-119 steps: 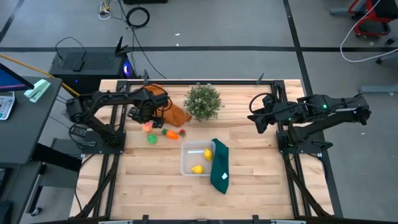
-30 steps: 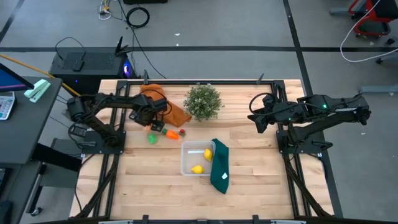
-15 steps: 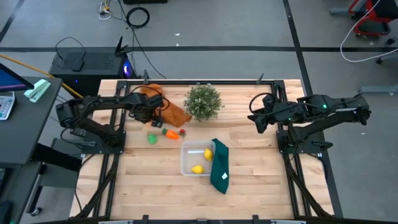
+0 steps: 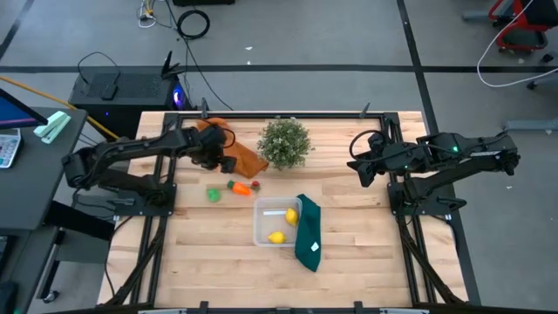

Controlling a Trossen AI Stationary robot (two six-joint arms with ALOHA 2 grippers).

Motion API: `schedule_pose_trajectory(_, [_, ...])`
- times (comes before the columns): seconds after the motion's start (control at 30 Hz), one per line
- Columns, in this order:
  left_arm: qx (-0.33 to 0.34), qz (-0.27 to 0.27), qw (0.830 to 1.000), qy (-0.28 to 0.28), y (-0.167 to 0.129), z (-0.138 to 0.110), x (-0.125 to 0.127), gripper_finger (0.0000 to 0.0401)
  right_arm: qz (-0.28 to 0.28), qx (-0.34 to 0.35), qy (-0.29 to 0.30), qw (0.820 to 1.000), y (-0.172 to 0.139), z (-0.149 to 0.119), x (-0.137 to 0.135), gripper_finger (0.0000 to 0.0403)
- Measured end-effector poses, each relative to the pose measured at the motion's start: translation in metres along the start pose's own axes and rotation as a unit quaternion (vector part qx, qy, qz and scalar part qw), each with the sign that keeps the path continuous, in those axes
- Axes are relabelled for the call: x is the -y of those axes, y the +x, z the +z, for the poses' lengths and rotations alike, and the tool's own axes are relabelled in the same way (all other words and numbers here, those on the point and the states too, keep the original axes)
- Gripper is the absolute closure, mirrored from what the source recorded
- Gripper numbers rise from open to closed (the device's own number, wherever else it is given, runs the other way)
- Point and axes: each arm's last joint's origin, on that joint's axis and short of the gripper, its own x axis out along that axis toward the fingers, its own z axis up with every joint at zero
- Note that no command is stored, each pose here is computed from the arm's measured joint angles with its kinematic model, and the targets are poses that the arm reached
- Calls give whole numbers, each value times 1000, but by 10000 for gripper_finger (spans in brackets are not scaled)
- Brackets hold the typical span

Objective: Pick and placing Produce into tupperware
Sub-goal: Put the light orange peach into the transparent bin

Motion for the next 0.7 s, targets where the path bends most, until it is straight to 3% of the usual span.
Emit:
schedule_pose_trajectory(0.2, [-2,-108,994,30,1,-4,26,130,0,0,0,1000,0,0,0,238])
schedule_pose_trajectory(0.7, [12,-283,956,73,-6,-29,83,133,-1,0,0,1000,0,0,0,238])
